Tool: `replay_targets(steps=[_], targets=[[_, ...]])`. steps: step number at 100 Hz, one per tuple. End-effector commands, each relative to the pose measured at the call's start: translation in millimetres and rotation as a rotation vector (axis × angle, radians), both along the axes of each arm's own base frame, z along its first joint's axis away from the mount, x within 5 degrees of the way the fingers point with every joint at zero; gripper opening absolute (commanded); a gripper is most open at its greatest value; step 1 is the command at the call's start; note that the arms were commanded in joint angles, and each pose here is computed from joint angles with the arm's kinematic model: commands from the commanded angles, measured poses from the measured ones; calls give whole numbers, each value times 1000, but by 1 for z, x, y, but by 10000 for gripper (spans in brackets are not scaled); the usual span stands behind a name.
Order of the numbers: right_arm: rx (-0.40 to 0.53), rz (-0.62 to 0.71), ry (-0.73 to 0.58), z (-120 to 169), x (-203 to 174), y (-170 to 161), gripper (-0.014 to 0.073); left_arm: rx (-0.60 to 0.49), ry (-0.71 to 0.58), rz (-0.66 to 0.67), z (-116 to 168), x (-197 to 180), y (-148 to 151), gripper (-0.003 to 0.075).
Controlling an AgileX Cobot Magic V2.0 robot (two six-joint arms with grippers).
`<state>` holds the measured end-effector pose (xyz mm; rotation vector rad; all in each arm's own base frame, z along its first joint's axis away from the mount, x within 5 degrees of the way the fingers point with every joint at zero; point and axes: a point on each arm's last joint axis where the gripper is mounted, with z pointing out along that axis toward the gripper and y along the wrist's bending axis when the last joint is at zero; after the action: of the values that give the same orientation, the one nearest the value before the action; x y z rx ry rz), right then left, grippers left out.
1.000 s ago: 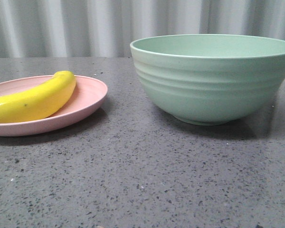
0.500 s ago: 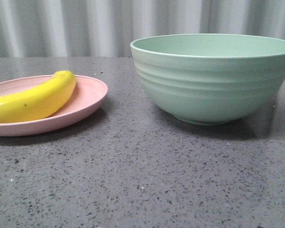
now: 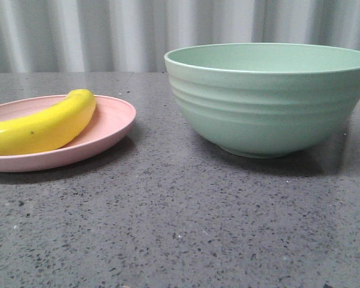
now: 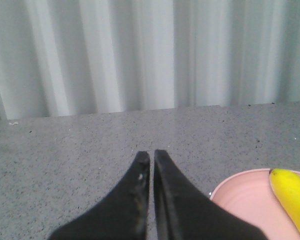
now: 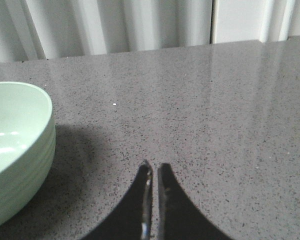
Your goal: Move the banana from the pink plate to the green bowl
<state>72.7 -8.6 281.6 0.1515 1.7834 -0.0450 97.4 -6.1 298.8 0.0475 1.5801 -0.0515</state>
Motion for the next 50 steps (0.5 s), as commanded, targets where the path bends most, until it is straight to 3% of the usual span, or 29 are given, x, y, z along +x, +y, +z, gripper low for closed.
replay_targets(steps=[1, 12, 17, 29, 34, 50], targets=[[-4, -5, -60, 25, 11, -2, -64, -15, -111, -10, 19, 10, -2, -19], [0, -5, -25, 24, 21, -3, -64, -15, -108, -17, 18, 19, -3, 21], [3, -5, 3, 21, 24, -3, -64, -16, -116, -19, 18, 22, -3, 99], [9, -5, 56, 15, 30, -4, -64, -19, -152, -26, 21, 28, -4, 381], [10, -5, 67, 14, 32, -4, -64, -20, -166, -29, 21, 31, -5, 445], [12, -5, 78, 13, 33, -4, -64, -32, -145, -36, 20, 42, -6, 460]])
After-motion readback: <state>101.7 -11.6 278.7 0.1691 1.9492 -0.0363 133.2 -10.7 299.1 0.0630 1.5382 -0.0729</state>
